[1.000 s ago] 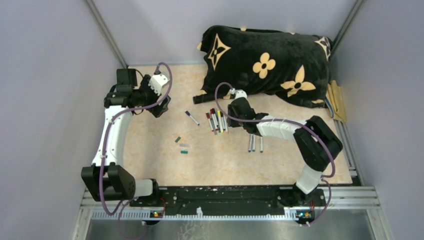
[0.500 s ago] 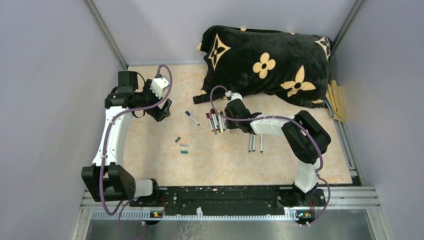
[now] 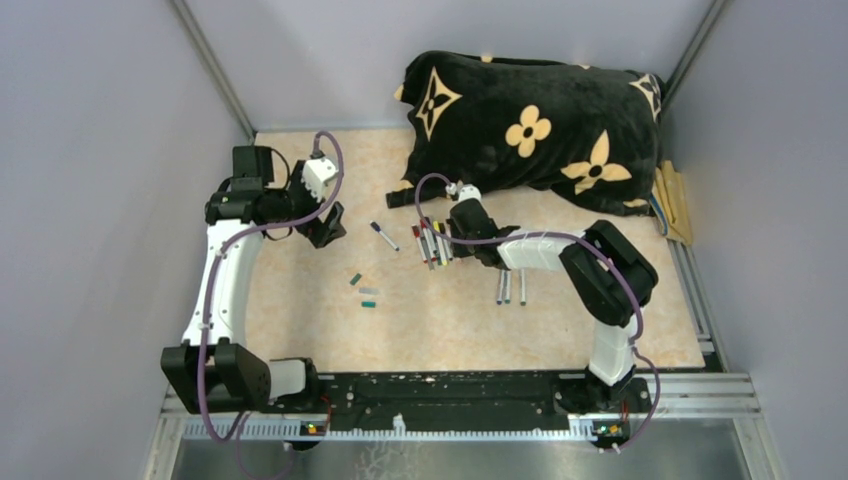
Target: Open the pen caps
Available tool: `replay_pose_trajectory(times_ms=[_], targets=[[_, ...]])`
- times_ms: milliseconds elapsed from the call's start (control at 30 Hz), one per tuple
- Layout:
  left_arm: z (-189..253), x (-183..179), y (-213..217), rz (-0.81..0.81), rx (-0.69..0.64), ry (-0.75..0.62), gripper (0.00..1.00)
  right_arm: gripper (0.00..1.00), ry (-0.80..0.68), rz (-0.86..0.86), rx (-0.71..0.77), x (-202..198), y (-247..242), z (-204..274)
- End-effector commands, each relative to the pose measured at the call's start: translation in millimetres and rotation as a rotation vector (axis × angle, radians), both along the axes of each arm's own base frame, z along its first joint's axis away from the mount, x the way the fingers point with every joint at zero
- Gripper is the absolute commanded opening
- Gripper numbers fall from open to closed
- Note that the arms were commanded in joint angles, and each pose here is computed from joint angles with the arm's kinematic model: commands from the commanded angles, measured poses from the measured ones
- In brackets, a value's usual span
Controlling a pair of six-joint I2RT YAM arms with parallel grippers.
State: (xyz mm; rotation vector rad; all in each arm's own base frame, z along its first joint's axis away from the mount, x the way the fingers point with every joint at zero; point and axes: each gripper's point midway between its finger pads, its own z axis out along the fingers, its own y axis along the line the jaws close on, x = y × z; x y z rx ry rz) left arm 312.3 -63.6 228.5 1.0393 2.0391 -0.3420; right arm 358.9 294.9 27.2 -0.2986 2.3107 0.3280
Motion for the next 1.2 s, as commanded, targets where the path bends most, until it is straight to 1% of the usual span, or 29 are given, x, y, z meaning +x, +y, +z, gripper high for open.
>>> replay_pose_trajectory(times_ms=[0, 167, 267, 333, 433, 600, 767, 833, 933, 1067, 1167], targets=[[-14, -16, -13, -0.067, -0.065, 0.070, 0.99, 0.00, -0.035, 0.008, 0.010, -3, -3, 19], [-29, -20, -18, -0.116, -0.073, 0.101, 0.99, 0.00, -0.082, 0.053, 0.092, -13, -2, 63], [-40, -28, -22, -0.203, -0.062, 0.112, 0.99, 0.00, -0.086, 0.107, 0.156, -25, 3, 86], [-43, -29, -23, -0.233, -0.045, 0.101, 0.99, 0.00, -0.080, 0.149, 0.199, -35, 8, 100], [-41, -28, -25, -0.288, -0.012, 0.048, 0.99, 0.00, -0.050, 0.225, 0.257, -50, 18, 112], [-27, -34, -36, -0.411, 0.009, -0.080, 0.99, 0.00, 0.043, 0.361, 0.344, -83, 32, 124], [-22, -51, -47, -0.546, 0.001, -0.189, 0.99, 0.00, 0.159, 0.568, 0.478, -122, 55, 143], [-26, -61, -55, -0.609, 0.010, -0.208, 0.99, 0.00, 0.197, 0.634, 0.521, -133, 62, 150], [-27, -68, -62, -0.653, 0.041, -0.227, 0.99, 0.00, 0.250, 0.722, 0.577, -147, 70, 157], [-28, -83, -75, -0.726, 0.056, -0.229, 0.99, 0.00, 0.301, 0.785, 0.598, -157, 83, 159], [-37, -93, -85, -0.785, 0.104, -0.220, 0.99, 0.00, 0.318, 0.833, 0.612, -163, 98, 164]])
